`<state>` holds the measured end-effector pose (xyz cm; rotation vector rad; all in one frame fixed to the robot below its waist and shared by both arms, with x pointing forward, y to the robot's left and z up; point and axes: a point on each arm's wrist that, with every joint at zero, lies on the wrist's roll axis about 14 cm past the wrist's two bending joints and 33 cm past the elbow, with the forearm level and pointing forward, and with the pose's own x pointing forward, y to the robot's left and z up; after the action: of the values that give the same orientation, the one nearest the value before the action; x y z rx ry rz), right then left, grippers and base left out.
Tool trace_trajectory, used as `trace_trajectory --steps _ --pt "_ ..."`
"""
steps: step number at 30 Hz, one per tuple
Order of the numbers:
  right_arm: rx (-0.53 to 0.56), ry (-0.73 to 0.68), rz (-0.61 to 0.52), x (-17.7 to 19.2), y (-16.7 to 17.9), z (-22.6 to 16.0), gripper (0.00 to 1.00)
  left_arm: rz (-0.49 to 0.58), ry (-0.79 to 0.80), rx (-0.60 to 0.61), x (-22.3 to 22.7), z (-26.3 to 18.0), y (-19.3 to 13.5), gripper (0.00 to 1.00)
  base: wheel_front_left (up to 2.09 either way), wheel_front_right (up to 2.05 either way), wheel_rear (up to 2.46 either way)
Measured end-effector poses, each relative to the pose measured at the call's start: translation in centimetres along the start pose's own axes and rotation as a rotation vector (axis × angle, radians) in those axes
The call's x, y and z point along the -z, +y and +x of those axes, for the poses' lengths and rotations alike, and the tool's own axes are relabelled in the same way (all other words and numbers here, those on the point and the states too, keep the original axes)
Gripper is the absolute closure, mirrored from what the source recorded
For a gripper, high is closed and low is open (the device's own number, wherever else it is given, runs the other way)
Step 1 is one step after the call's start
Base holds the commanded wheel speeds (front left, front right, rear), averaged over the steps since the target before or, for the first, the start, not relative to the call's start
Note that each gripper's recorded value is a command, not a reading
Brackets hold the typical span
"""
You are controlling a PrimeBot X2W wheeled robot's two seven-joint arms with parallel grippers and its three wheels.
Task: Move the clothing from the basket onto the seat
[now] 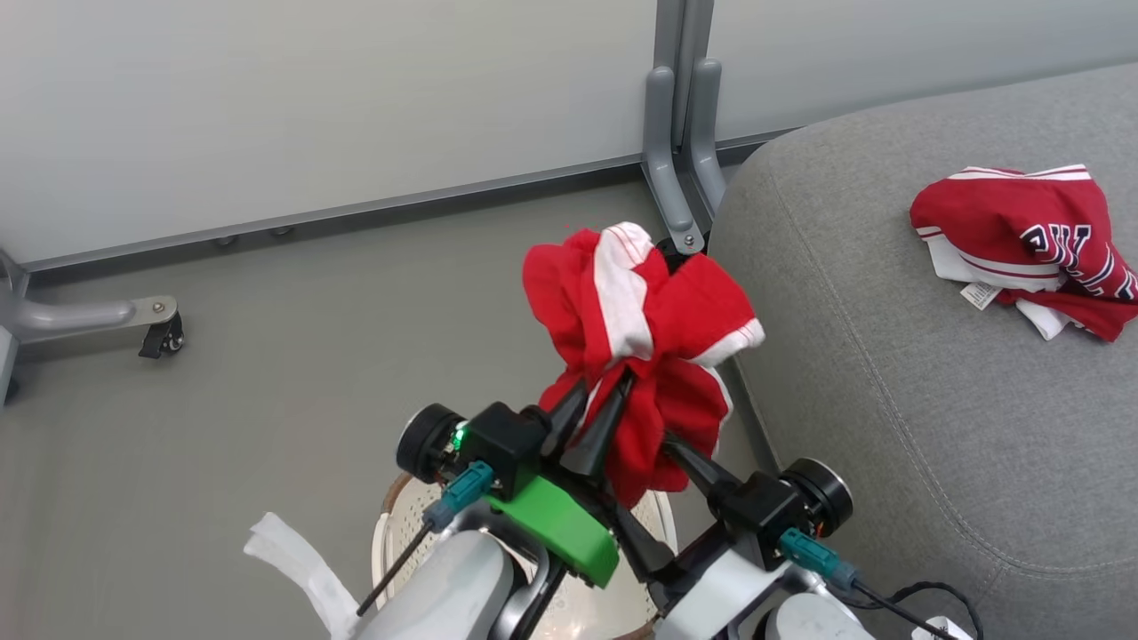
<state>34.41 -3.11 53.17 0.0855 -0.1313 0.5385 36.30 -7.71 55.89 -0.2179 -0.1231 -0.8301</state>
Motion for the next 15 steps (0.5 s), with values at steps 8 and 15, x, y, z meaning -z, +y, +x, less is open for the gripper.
trace_trajectory --steps 8,15 --pt "0.066 0.027 -0.018 0.9 -2.3 0.0 0.0 -0.015 0.025 0.034 0.8 0.1 -1.5 1.0 0.0 0.0 0.0" --pt "0.101 0.066 -0.007 2.1 -3.4 -0.3 1.0 -0.021 0.039 0.042 1.1 0.1 -1.8 1.0 0.0 0.0 0.0"
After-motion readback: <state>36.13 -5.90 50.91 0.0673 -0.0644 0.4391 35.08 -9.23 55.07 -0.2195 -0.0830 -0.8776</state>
